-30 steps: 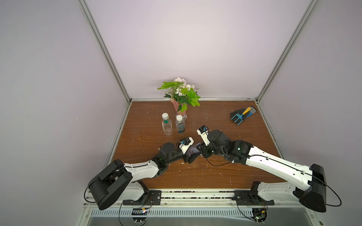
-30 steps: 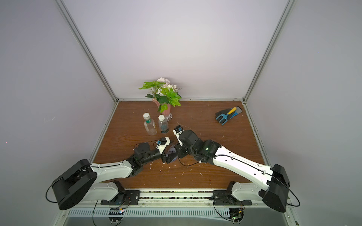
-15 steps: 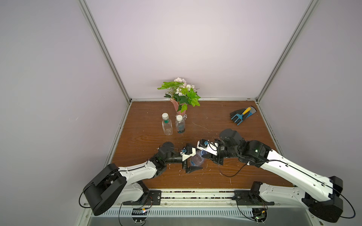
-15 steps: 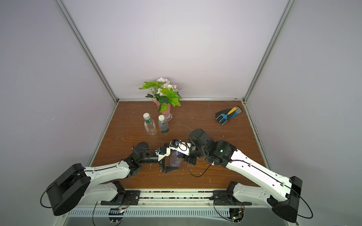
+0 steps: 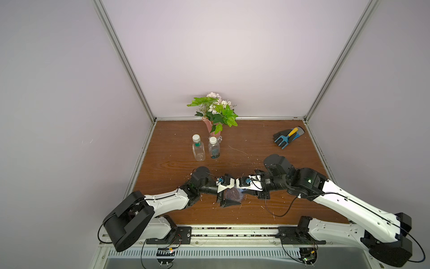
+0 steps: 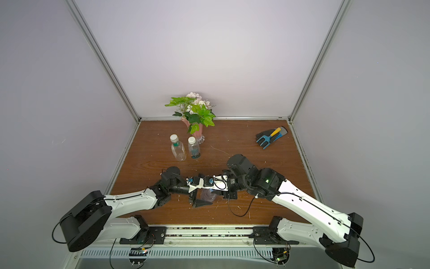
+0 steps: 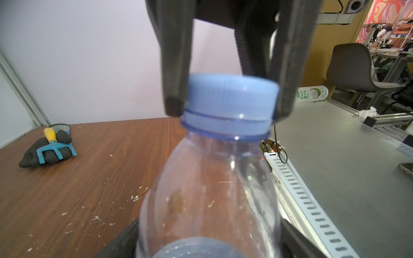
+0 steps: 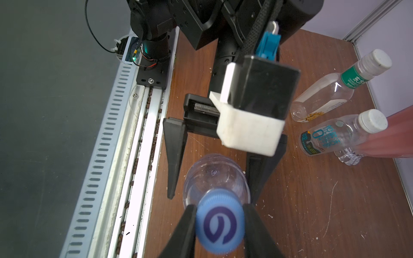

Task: Screw on the bottle caps
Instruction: Screw the bottle cap onto the plastic bottle.

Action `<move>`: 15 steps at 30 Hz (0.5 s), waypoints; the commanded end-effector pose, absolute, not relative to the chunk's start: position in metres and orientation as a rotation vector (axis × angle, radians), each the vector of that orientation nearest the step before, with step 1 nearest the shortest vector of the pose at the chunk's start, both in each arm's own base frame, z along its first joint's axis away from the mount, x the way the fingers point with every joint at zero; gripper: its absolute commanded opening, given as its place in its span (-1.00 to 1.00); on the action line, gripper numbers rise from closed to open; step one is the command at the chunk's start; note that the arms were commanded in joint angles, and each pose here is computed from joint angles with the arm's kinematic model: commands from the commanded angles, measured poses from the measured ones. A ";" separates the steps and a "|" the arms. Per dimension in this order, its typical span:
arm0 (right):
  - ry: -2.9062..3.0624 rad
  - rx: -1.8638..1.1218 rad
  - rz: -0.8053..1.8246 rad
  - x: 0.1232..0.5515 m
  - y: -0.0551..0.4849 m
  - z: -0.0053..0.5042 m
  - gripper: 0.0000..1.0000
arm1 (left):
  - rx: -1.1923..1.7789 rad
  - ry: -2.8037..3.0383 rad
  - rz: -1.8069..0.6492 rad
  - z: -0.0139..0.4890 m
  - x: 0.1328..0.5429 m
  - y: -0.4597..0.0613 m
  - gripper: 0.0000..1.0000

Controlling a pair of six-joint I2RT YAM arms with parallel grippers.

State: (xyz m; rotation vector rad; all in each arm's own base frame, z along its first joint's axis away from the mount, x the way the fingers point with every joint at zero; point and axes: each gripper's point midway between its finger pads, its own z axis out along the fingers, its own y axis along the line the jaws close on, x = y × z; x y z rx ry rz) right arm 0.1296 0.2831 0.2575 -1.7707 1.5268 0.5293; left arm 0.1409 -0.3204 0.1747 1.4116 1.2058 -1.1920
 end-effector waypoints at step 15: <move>1.712 -1.466 0.425 0.175 0.289 0.265 -1.00 | 1.252 1.323 -1.012 0.176 0.167 -0.322 -0.01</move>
